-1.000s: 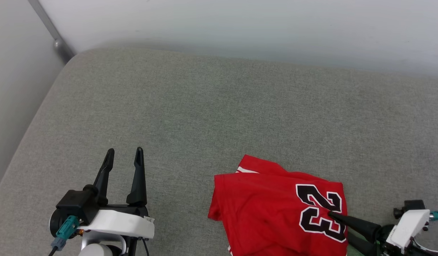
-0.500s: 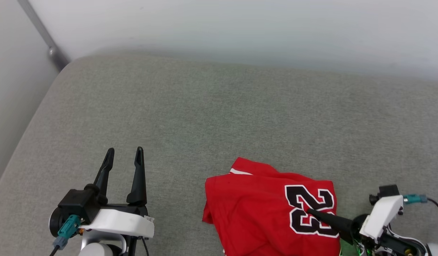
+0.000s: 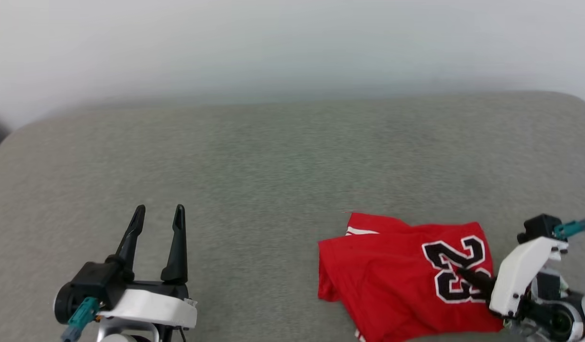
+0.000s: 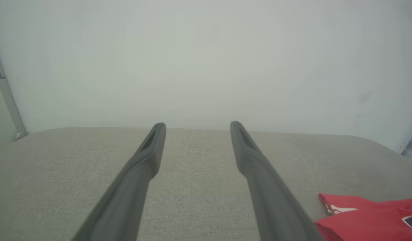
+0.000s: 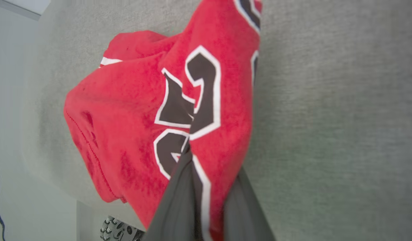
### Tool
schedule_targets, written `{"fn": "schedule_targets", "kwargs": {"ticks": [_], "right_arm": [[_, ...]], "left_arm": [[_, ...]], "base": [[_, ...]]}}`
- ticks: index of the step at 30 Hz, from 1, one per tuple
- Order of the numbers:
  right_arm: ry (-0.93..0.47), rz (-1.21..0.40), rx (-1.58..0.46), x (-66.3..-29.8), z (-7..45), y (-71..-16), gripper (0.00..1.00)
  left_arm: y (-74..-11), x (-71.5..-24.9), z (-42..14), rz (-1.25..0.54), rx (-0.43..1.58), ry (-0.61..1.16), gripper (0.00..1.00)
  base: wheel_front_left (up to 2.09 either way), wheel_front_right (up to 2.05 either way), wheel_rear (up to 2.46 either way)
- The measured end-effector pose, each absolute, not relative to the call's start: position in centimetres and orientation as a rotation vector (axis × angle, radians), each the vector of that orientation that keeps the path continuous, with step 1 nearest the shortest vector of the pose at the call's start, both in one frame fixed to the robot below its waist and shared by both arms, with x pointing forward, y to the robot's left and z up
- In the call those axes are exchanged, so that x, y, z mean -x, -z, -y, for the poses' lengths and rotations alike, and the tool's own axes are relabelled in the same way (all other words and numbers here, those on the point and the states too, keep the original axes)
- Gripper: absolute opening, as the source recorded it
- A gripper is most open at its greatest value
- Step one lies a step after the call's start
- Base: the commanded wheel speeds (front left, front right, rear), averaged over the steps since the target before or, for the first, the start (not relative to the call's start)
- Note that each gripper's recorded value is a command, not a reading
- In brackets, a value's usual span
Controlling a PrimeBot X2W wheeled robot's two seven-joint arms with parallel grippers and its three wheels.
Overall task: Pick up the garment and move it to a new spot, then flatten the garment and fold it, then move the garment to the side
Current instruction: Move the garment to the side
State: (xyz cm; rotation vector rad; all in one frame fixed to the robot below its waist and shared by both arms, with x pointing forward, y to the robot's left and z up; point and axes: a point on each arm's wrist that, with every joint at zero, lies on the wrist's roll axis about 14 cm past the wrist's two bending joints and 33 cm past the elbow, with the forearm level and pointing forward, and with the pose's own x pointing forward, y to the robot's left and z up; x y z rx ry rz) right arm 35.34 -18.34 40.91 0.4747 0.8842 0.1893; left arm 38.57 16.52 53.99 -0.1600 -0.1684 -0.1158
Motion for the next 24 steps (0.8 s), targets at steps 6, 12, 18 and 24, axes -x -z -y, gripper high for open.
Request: {"fn": "schedule_targets", "kwargs": {"ticks": [6,12,18,24], "right_arm": [[-0.009,-0.813,-0.392,-35.1,24.9,-42.5,0.0],[0.166,-0.758,-0.307,-37.3,30.9,-43.4,0.0],[0.362,-0.756,-0.223,-38.8,37.5,-42.1,0.0],[0.565,-0.745,-0.12,-39.3,44.7,-42.5,0.0]], "left_arm": [[-55.7,-41.6,-12.1,0.203,0.149,0.263,1.0],[-56.4,-46.3,-7.6,0.222,0.127,0.416,1.0],[-54.3,-50.8,-3.8,0.207,0.142,0.536,1.0],[-51.3,-53.7,-1.0,0.181,0.163,0.627,1.0]], "base": [[0.0,0.0,0.0],[0.0,0.0,0.0],[0.0,0.0,0.0],[0.0,0.0,0.0]]}}
